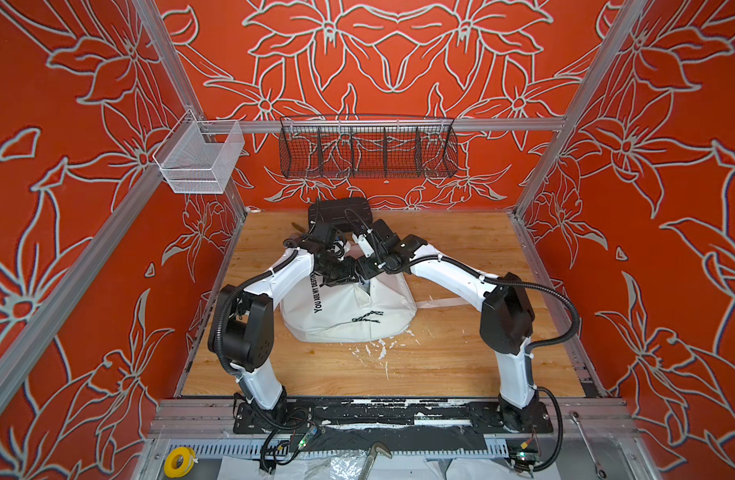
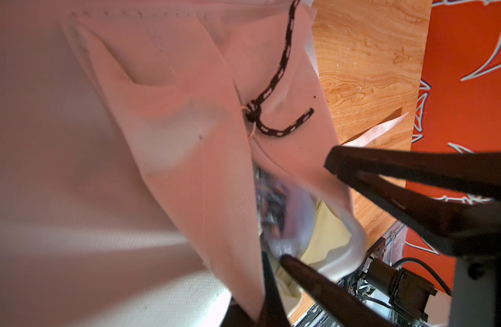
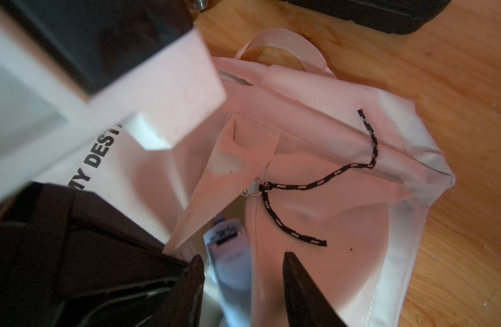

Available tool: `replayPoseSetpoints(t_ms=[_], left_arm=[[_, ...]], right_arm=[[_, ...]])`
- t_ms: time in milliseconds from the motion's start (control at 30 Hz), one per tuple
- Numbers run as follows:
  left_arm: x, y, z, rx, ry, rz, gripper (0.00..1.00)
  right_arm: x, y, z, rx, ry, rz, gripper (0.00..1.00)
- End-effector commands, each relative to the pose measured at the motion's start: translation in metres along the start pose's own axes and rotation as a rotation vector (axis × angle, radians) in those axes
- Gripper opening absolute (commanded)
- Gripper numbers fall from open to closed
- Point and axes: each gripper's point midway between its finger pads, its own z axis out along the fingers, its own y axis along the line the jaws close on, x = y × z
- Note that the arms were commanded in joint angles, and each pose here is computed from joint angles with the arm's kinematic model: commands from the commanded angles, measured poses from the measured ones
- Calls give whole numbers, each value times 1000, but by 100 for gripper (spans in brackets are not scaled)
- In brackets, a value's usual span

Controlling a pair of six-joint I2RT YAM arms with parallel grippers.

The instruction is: Pack the student bag

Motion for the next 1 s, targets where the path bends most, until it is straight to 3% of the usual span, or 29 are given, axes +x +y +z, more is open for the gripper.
replayPoseSetpoints(t_ms=[0,233,467,600,667,767,967], left_arm=[[-7,-17,-10,48,-30,38,0],[-8,-17,-11,45,-41,39,0],[-6,-14,-6,43,-32,30,0],[-7,-13,-4,41,-35,30,1],[-7,-12,-3,37,-36,29,8],[-11,-12,-8,26,-55,42,32],[-30,-20,-34,12,-154,89,48]], right_arm=[[-15,7,-22,6,-78,-57,51],[-34,3,-44,30,-154,-77,52],[-22,-30,-24,35,-35,9,47],[-7,-15,-7,-77,-1,-50,45],[2,-9,3,-125,35,-65,43],[12,-1,9,-193,64,-83,36],[-11,-24,-3,-227,-78,-120,30]])
